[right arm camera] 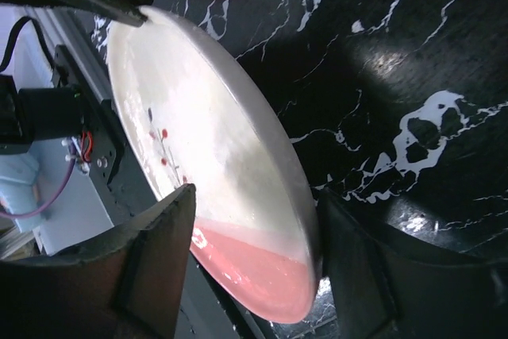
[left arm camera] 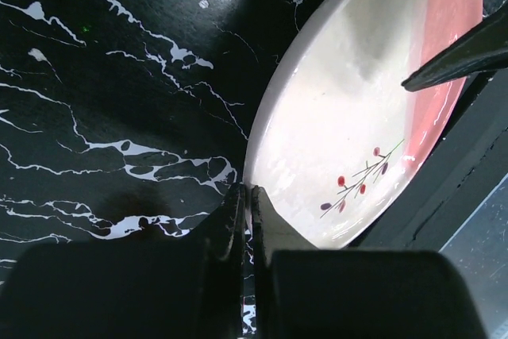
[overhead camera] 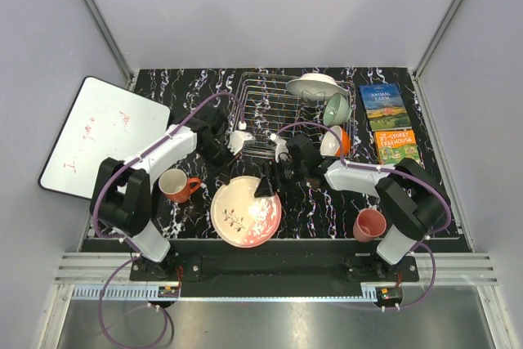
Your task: Load the mixed dishes into the dish rack
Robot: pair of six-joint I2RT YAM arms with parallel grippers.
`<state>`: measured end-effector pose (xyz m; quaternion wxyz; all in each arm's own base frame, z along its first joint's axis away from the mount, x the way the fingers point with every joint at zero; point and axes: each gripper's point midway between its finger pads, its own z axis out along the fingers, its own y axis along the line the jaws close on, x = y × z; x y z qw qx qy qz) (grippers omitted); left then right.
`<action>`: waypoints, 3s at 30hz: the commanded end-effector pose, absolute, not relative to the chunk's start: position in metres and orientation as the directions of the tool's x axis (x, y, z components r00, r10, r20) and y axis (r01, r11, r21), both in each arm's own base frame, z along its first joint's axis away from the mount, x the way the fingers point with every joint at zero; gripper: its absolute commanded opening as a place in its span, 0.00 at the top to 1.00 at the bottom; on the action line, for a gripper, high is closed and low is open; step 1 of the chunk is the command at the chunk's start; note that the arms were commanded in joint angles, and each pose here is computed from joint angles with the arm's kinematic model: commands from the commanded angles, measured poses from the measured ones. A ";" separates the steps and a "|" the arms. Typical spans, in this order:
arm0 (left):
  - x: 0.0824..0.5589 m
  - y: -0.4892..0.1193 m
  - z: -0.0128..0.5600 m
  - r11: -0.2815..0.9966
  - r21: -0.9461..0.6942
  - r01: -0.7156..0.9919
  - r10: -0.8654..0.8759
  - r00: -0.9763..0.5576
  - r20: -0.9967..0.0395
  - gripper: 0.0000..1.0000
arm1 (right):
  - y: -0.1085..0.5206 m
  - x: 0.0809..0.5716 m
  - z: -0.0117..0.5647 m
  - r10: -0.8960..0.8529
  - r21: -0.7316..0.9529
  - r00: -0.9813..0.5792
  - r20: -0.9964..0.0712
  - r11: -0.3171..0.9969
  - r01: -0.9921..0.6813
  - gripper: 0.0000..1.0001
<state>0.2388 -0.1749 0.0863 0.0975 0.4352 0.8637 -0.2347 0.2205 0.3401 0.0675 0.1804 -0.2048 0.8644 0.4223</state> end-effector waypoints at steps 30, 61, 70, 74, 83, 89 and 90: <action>0.279 -0.187 0.132 0.551 -0.198 0.811 0.667 -0.570 -0.480 0.70 | 0.348 0.190 0.107 -0.261 0.732 -0.816 -0.515 0.361 -0.577 1.00; 0.457 -0.155 0.156 0.872 -0.206 0.445 0.274 -0.790 -0.548 0.01 | 0.217 0.324 0.437 -0.427 -0.425 0.113 -0.897 0.764 -0.486 1.00; 0.427 -0.146 0.119 0.863 -0.145 0.483 0.361 -0.792 -0.492 0.01 | 0.180 0.351 0.416 -0.586 -0.568 0.074 -0.807 0.734 -0.373 1.00; 0.418 -0.144 0.116 0.862 -0.129 0.489 0.374 -0.788 -0.490 0.01 | 0.173 0.361 0.402 -0.650 -0.628 0.076 -0.756 0.688 -0.363 1.00; 0.391 -0.135 0.112 0.852 -0.098 0.515 0.417 -0.779 -0.468 0.01 | 0.182 0.378 0.371 -0.797 -0.768 0.137 -0.588 0.496 -0.406 1.00; 0.374 -0.122 0.108 0.843 -0.053 0.535 0.460 -0.769 -0.444 0.01 | 0.187 0.378 0.359 -0.851 -0.839 0.222 -0.477 0.365 -0.403 1.00; 0.373 -0.121 0.107 0.842 -0.046 0.538 0.466 -0.767 -0.441 0.01 | 0.186 0.379 0.360 -0.852 -0.843 0.225 -0.472 0.362 -0.399 1.00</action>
